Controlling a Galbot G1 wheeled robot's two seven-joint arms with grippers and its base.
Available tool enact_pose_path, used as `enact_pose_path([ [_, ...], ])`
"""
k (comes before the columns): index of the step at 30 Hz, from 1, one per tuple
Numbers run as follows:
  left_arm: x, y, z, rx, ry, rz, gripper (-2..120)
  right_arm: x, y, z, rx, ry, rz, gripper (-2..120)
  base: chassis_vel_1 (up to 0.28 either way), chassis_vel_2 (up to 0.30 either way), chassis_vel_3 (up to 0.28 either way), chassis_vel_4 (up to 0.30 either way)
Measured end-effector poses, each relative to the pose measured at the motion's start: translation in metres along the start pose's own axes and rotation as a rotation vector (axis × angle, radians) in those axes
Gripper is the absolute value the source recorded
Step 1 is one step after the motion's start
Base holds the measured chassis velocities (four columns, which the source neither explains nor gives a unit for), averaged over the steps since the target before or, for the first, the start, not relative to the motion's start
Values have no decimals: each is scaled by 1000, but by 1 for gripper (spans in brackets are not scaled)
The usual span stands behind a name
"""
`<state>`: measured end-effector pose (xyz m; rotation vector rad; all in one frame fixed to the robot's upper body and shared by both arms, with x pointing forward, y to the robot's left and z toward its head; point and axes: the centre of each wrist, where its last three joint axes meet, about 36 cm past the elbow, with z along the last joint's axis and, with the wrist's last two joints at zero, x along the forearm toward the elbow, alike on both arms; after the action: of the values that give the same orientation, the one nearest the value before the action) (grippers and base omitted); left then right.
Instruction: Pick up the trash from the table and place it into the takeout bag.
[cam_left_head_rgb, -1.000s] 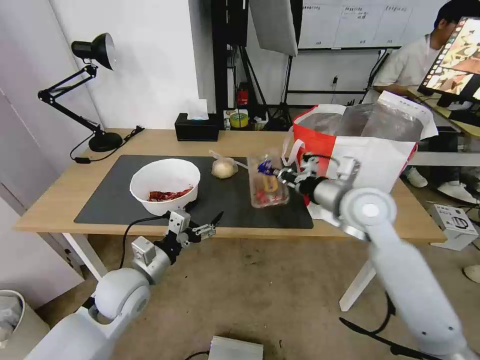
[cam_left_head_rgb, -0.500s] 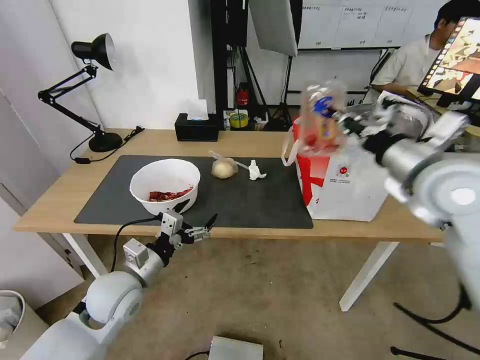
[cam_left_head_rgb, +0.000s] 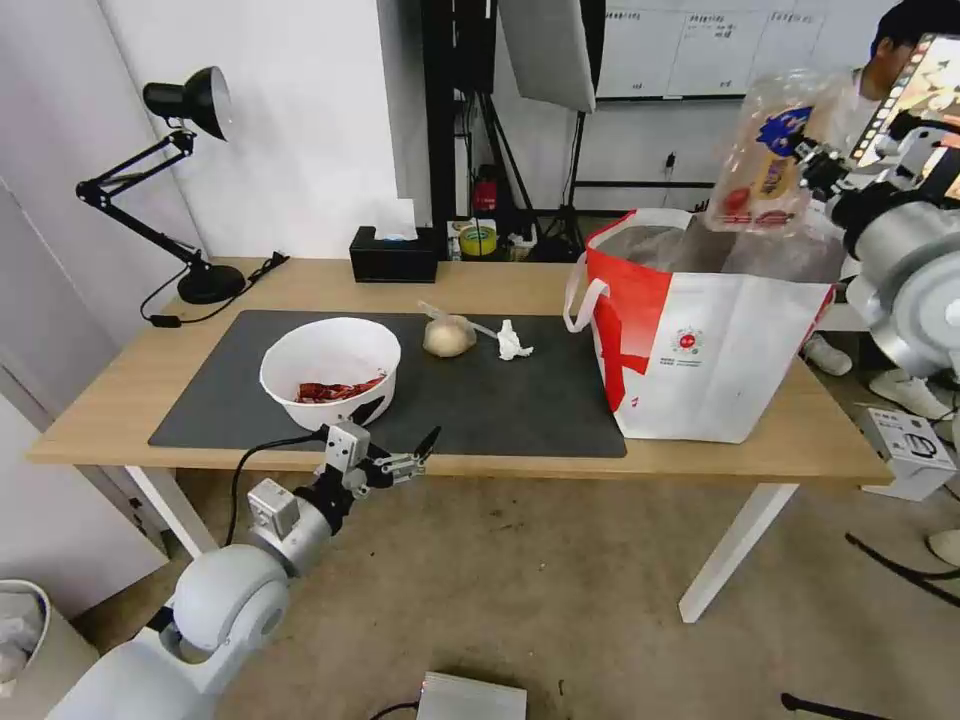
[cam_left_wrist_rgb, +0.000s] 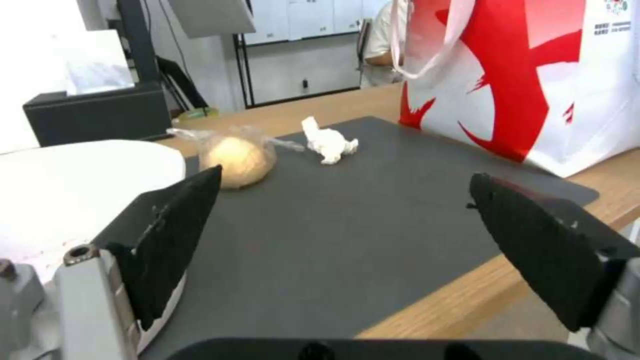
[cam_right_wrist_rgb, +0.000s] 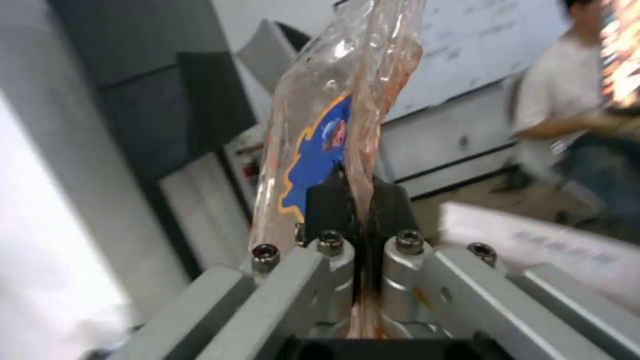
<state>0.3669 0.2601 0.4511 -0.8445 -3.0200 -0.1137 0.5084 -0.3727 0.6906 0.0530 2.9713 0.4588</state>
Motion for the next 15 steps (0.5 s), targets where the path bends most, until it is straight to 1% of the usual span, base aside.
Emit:
enact_pose_path([
  [2, 0, -1, 0, 2, -1, 1, 100, -9, -9, 10, 65, -21, 33, 0, 0, 0, 0, 0],
  [3, 0, -1, 0, 2, -1, 1, 100, -9, -9, 10, 65, -21, 33, 0, 0, 0, 0, 0],
  [7, -1, -3, -2, 2, -6, 4, 100, -19, -22, 28, 106, -9, 63, 0, 0, 0, 0, 0],
  [12, -1, -4, -2, 4, -7, 6, 100, -17, -25, 41, 110, 17, 65, 0, 0, 0, 0, 0],
  [15, -1, -5, -1, 4, -6, 9, 100, -10, -22, 48, 106, 31, 50, 0, 0, 0, 0, 0],
])
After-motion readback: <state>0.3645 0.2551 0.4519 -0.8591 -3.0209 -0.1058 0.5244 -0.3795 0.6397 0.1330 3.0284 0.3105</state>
